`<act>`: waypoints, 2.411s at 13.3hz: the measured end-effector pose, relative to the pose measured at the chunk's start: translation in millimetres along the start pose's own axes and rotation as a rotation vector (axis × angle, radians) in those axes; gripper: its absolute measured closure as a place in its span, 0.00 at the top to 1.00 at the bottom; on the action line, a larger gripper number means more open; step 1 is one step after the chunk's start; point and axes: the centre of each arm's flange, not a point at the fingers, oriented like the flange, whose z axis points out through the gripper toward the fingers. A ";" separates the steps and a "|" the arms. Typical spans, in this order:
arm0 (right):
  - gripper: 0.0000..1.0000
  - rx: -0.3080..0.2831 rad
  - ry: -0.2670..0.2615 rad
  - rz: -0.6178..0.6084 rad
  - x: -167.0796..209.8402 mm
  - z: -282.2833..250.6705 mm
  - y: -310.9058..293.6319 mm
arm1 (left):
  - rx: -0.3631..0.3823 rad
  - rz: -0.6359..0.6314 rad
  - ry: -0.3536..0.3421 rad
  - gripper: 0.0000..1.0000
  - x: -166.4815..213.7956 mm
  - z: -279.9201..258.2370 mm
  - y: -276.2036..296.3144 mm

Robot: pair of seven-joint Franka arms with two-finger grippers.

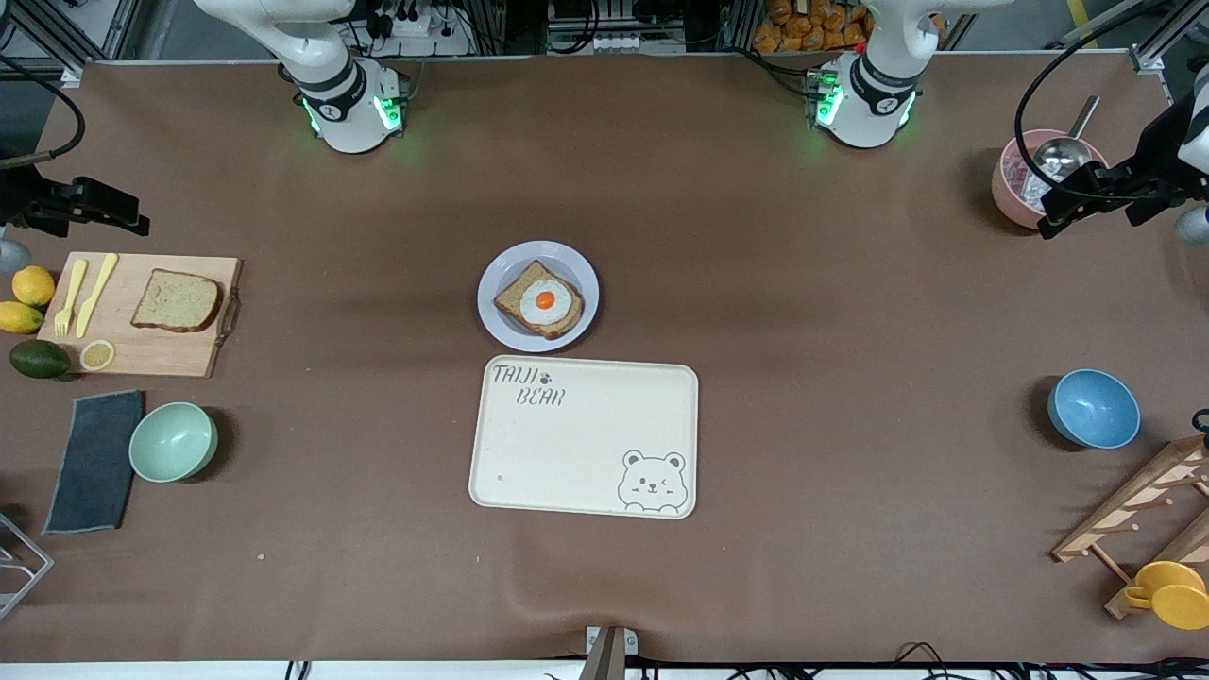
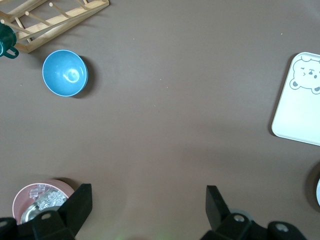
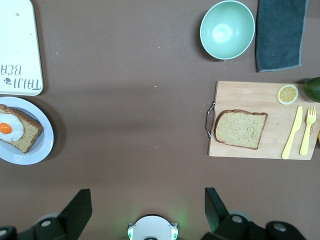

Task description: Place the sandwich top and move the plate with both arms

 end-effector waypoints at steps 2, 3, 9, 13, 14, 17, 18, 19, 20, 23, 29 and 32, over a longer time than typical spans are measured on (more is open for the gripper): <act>1.00 0.003 -0.001 0.029 -1.3 0.4 15.7 | 0.002 0.004 -0.007 1.00 -1.2 0.6 1.7; 1.00 0.008 -0.002 0.052 -2.6 1.0 28.7 | 0.002 0.006 -0.008 1.00 -1.5 0.7 2.9; 1.00 0.057 -0.094 0.175 -0.8 54.7 127.7 | 0.001 0.008 -0.009 1.00 -1.7 1.0 4.0; 1.00 0.113 -0.185 0.219 25.2 162.0 213.0 | 0.001 0.005 -0.009 1.00 -1.5 0.8 2.8; 1.00 0.124 -0.197 0.219 25.4 184.1 226.3 | 0.001 0.006 -0.009 1.00 -1.5 0.8 2.9; 1.00 0.127 -0.201 0.228 15.5 228.5 248.6 | 0.001 0.006 -0.010 1.00 -1.7 0.9 3.2; 1.00 0.122 -0.194 0.224 12.0 241.0 253.5 | 0.001 0.007 -0.011 1.00 -1.9 1.0 3.7; 1.00 0.119 -0.179 0.212 8.9 254.1 257.9 | 0.002 0.008 -0.015 1.00 -2.4 1.3 4.1; 1.00 0.116 -0.161 0.200 6.1 267.1 261.8 | 0.003 0.008 -0.021 1.00 -3.1 1.8 4.1; 1.00 0.105 -0.103 0.169 -7.4 300.0 280.3 | 0.005 0.009 -0.026 1.00 -3.8 2.2 4.5; 1.00 0.089 -0.042 0.132 -15.5 354.6 313.7 | 0.005 0.016 -0.027 1.00 -4.9 1.9 8.1; 1.00 0.102 -0.065 0.123 -12.5 382.9 314.9 | 0.006 0.022 -0.029 1.00 -5.9 2.1 10.9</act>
